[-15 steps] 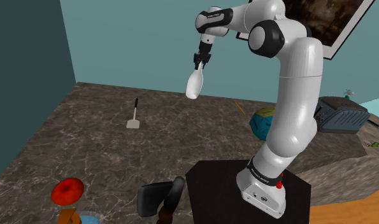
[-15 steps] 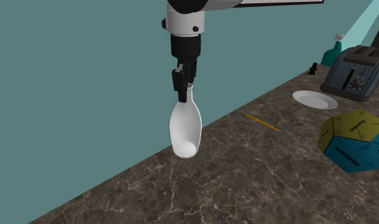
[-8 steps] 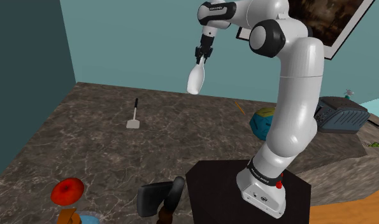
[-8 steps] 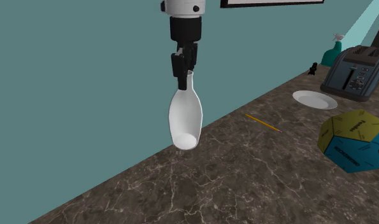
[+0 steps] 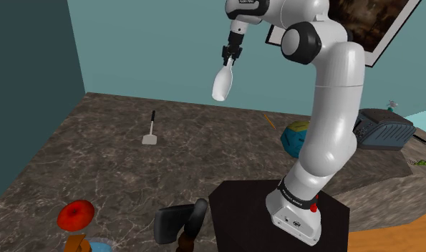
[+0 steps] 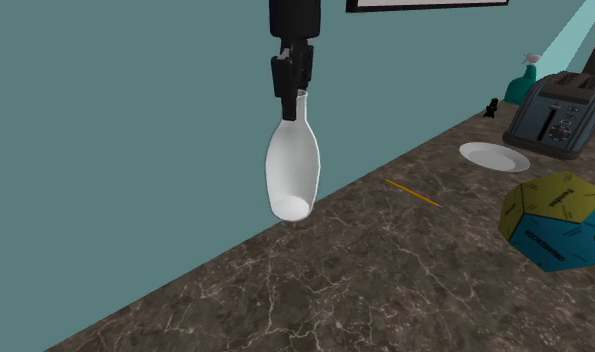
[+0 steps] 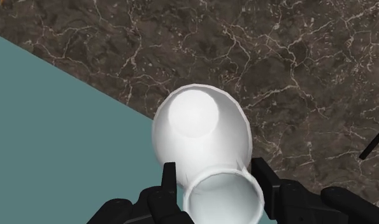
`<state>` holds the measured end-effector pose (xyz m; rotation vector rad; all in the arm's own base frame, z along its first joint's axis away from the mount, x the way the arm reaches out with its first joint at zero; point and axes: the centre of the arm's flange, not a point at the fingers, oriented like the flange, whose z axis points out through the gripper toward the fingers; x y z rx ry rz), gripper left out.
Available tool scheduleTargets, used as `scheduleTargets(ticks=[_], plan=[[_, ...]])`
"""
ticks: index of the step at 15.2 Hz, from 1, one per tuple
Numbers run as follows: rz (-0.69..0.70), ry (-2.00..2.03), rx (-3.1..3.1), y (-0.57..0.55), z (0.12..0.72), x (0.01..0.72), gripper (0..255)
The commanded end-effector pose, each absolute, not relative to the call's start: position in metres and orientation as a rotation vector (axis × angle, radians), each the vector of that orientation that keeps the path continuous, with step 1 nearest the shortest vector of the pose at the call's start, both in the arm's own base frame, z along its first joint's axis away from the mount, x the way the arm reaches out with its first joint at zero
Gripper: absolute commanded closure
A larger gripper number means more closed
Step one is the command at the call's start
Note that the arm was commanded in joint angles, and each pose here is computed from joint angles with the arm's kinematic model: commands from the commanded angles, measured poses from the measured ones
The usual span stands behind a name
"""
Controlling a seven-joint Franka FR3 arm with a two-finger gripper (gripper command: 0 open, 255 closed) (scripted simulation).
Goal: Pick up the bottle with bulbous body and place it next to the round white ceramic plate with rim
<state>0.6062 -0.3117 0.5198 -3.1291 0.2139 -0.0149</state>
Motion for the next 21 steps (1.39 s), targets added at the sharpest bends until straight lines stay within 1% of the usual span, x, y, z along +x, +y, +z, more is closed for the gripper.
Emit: scheduleTargets(ticks=[1,21], plan=[[-0.015,0.215,-3.129,-0.322,0.521,0.588,255],[-0.015,0.215,-3.129,-0.450,0.522,0.357,255]])
